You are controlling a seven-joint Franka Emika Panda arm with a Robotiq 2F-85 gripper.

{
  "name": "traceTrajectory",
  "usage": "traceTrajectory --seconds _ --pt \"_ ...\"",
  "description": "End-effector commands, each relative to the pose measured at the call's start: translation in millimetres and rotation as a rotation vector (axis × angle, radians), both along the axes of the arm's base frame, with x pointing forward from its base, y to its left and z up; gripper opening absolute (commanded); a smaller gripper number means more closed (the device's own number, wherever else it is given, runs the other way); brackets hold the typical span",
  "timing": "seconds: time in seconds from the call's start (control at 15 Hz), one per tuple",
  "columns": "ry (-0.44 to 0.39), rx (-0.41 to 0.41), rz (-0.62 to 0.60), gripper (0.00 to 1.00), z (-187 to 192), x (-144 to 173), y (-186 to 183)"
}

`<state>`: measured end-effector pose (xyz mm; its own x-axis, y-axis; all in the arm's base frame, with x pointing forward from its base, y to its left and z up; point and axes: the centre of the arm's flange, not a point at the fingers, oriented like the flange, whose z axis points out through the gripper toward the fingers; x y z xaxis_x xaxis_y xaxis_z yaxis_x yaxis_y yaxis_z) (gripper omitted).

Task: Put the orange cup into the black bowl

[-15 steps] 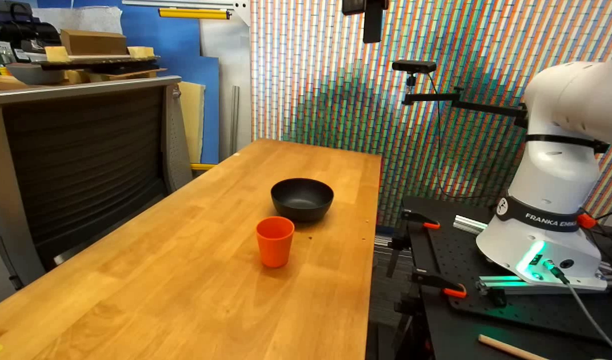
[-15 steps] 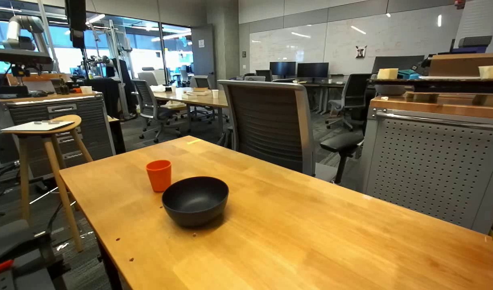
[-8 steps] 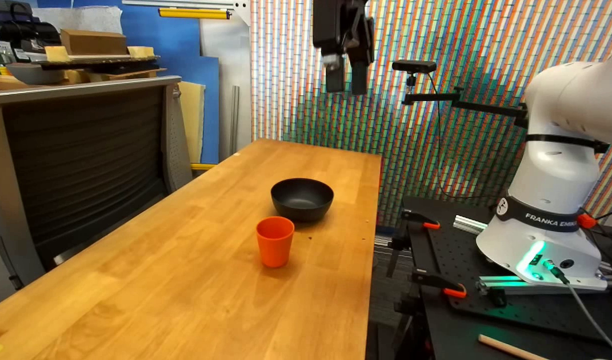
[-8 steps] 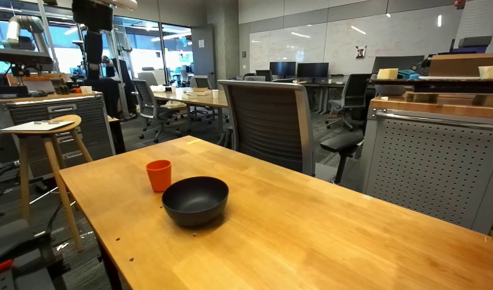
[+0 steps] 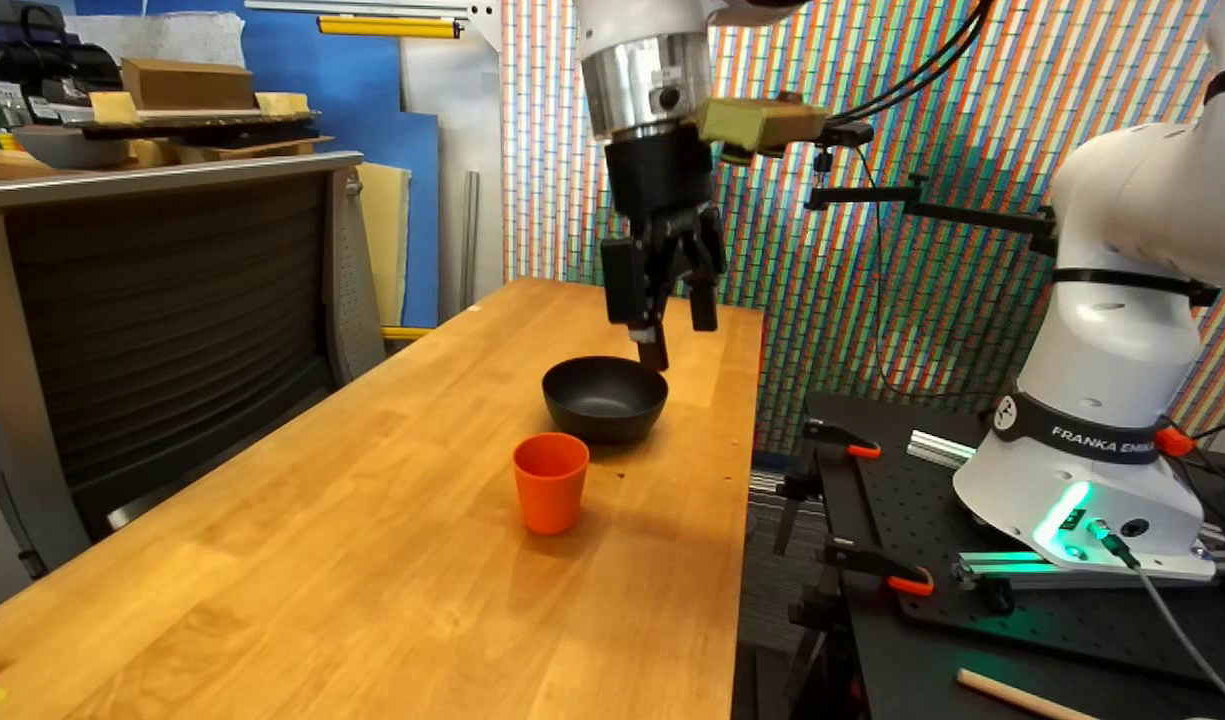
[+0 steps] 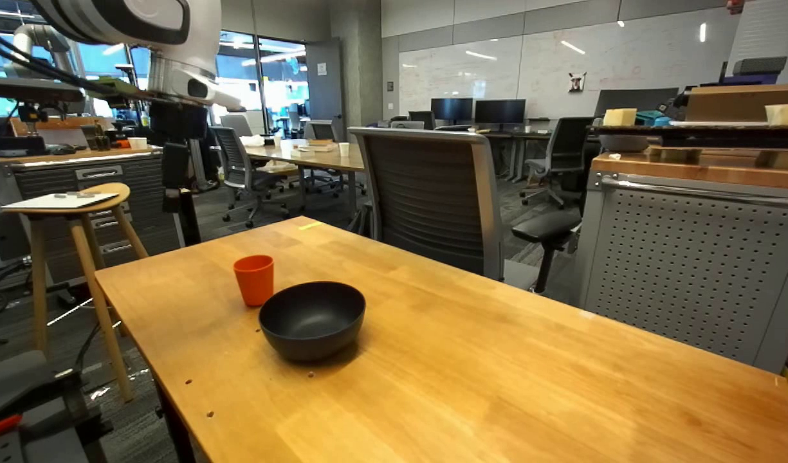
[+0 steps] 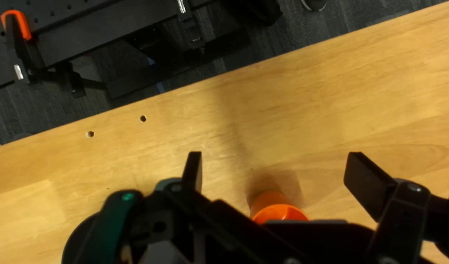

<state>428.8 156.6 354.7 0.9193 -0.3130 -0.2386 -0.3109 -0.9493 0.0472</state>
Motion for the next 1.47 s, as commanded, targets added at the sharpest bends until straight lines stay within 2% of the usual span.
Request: traceTrajectory --seconds 0.0,0.07,0.4,0.73,1.2,1.4 --pt "0.015 -0.003 -0.002 1.0 -7 0 0" --pt "0.085 -0.02 -0.071 1.0 -32 16 -14" --pt "0.071 -0.04 -0.168 1.0 -82 40 -31" --pt "0.055 -0.051 -0.15 1.0 -105 65 -8" --pt "0.017 -0.2 -0.137 1.0 -144 90 3" --pt "0.017 -0.232 -0.143 1.0 -155 99 0"
